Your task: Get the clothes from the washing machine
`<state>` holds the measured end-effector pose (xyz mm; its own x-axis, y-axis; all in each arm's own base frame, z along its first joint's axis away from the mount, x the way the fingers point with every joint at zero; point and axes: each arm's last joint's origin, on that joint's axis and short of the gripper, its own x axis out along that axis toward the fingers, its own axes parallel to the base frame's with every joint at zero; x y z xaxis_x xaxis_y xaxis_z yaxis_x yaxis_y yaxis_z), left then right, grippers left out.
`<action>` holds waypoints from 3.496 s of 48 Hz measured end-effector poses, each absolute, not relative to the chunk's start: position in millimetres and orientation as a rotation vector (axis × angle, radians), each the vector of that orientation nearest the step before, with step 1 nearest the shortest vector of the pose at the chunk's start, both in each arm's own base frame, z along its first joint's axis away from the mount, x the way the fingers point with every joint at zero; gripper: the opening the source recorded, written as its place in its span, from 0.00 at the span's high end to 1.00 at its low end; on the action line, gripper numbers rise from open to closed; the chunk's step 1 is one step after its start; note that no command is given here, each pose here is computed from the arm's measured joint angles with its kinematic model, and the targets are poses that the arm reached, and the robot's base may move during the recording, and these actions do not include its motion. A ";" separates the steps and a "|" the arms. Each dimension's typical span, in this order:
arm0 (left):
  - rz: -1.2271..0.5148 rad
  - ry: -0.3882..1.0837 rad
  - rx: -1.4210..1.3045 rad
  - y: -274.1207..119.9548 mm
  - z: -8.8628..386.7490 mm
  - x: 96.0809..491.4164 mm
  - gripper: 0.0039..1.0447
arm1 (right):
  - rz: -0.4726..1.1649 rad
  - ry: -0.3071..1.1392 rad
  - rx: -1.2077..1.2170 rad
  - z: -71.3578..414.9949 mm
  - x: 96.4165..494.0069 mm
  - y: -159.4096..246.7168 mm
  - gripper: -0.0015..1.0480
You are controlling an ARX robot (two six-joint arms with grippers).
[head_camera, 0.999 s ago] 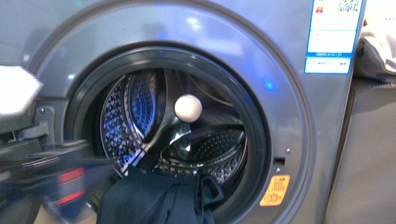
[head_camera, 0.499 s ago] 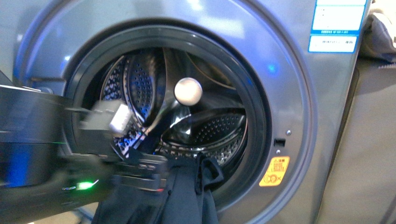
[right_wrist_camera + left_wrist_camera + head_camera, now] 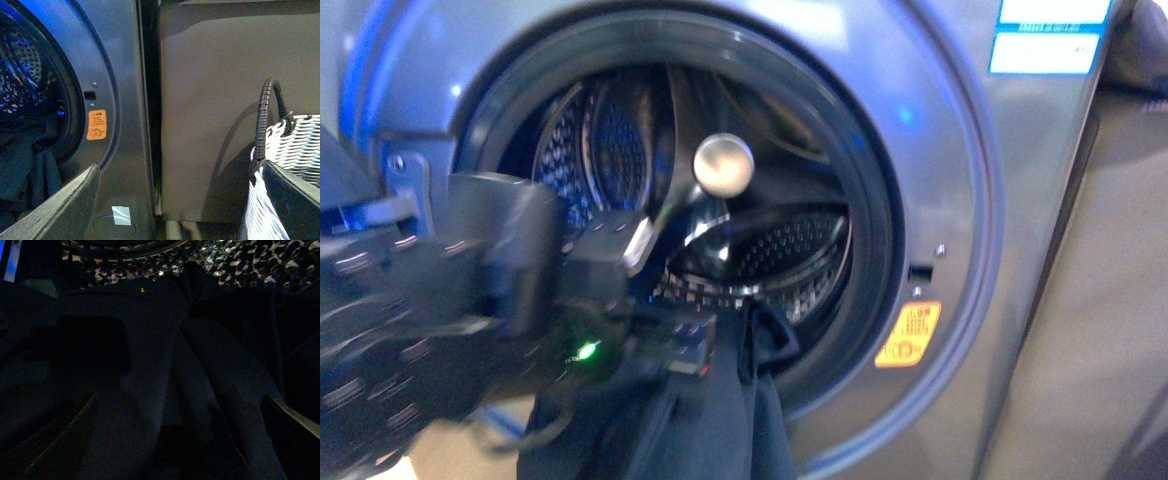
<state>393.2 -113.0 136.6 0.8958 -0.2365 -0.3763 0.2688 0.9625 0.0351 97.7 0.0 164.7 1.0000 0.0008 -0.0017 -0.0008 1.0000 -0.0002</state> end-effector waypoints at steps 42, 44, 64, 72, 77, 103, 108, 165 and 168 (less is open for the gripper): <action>-0.238 0.539 0.110 -133.9 104.4 417.7 0.06 | 0.001 0.001 0.000 164.7 97.7 0.0 0.07; -0.230 0.542 0.105 -133.6 104.5 419.4 0.06 | 0.001 0.002 0.000 164.7 97.7 0.0 0.07; -0.173 0.599 0.089 -132.9 97.2 427.1 0.06 | 0.001 0.002 0.000 164.7 97.7 0.0 0.07; -0.154 0.612 0.086 -132.2 95.8 426.6 0.27 | 0.001 0.002 0.000 164.7 97.7 0.0 0.07; -0.145 0.618 0.087 -131.2 95.6 426.8 0.40 | 0.001 0.002 0.000 164.7 97.7 0.0 0.07; -0.164 0.589 0.062 -129.5 108.3 424.0 0.88 | 0.001 0.002 0.000 164.7 97.7 0.0 0.07; -0.177 0.576 0.062 -130.3 112.5 419.3 0.88 | 0.001 0.002 0.000 164.7 97.7 0.0 0.07; -0.566 -0.046 0.080 -124.9 370.2 256.3 0.89 | 0.001 0.002 0.000 164.7 97.7 0.0 0.07; -0.605 -0.088 0.082 -133.4 390.2 247.2 0.89 | 0.001 0.002 0.000 164.7 97.7 0.0 0.07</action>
